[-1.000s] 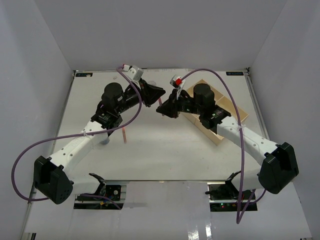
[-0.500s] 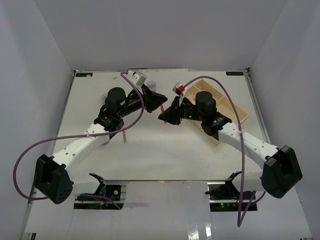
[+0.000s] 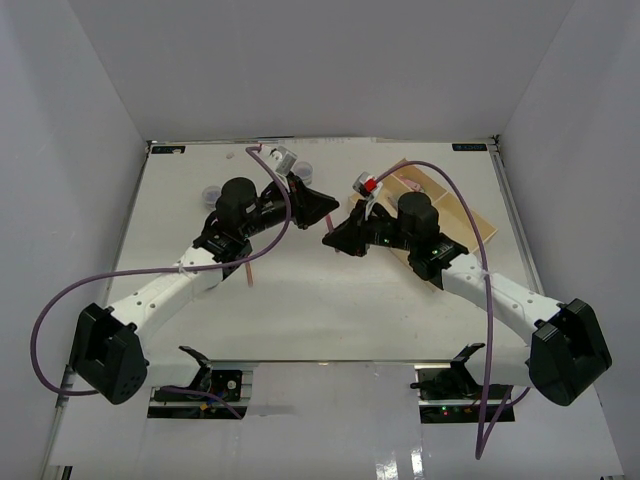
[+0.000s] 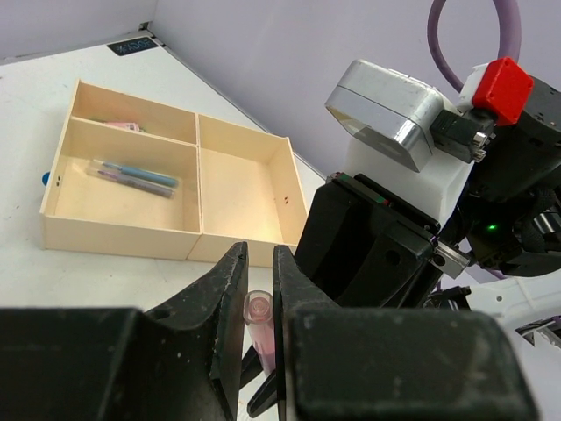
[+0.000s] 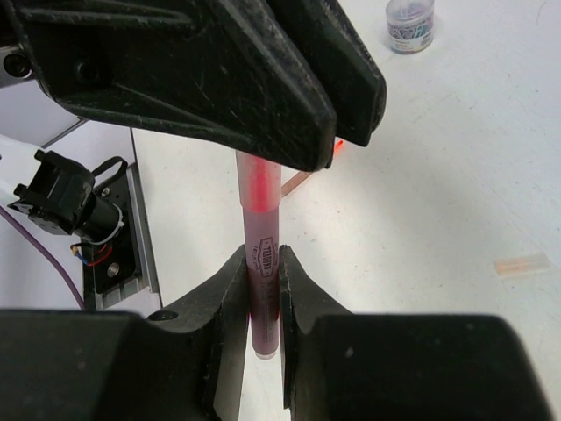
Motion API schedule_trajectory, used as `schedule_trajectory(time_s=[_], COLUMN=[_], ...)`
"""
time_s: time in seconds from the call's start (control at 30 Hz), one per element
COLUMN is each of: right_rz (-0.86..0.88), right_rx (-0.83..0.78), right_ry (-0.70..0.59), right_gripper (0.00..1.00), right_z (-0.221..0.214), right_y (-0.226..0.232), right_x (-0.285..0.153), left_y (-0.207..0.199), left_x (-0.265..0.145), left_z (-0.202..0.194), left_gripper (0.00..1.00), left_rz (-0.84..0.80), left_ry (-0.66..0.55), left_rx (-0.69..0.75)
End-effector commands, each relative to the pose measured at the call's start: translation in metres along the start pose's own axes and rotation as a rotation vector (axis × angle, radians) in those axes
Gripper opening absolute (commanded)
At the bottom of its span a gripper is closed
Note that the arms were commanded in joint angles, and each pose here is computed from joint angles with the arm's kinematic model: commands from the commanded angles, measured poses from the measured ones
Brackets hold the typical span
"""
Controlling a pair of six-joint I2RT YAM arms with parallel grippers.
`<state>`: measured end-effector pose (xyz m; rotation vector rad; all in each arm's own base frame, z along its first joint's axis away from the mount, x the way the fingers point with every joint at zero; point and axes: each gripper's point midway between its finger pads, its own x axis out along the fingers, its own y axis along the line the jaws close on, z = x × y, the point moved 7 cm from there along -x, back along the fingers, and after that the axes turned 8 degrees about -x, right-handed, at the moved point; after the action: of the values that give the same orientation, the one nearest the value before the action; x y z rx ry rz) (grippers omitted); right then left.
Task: Sort the stationery into containers
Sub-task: Close the pen cap on the pen, then place the pen in the storage box.
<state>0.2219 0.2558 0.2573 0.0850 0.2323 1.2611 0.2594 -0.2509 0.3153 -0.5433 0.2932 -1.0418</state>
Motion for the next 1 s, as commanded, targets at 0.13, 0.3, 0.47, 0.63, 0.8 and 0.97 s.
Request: schedule_trajectory(time_s=[0.13, 0.3, 0.47, 0.63, 0.8, 0.97], right_rz=[-0.044, -0.043, -0.046, -0.064, -0.167, -0.364], right_rx=[-0.116, -0.105, -0.094, -0.074, -0.065, -0.032], right_ry=[-0.188, -0.17, -0.147, -0.098, -0.011, 0.114], right_gripper=[0.08, 0.08, 0.08, 0.08, 0.08, 0.08], right_z=[0.043, 0.036, 0.027, 0.009, -0.02, -0.039], right_y=[-0.003, -0.005, -0.007, -0.011, -0.026, -0.064], right_x=[-0.009, -0.007, -0.006, -0.006, -0.011, -0.024], left_y=[0.011, 0.009, 0.01, 0.006, 0.003, 0.02], left_x=[-0.002, 0.0, 0.001, 0.002, -0.005, -0.021], left_z=[-0.021, -0.016, -0.012, 0.001, 0.018, 0.03], left_gripper=[0.24, 0.41, 0.51, 0.62, 0.73, 0.84], left_rz=[0.038, 0.035, 0.046, 0.051, 0.066, 0.243], left_ry=[0.098, 0.084, 0.063, 0.015, -0.032, -0.098], left_rx=[-0.048, -0.044, -0.041, -0.026, -0.01, 0.0])
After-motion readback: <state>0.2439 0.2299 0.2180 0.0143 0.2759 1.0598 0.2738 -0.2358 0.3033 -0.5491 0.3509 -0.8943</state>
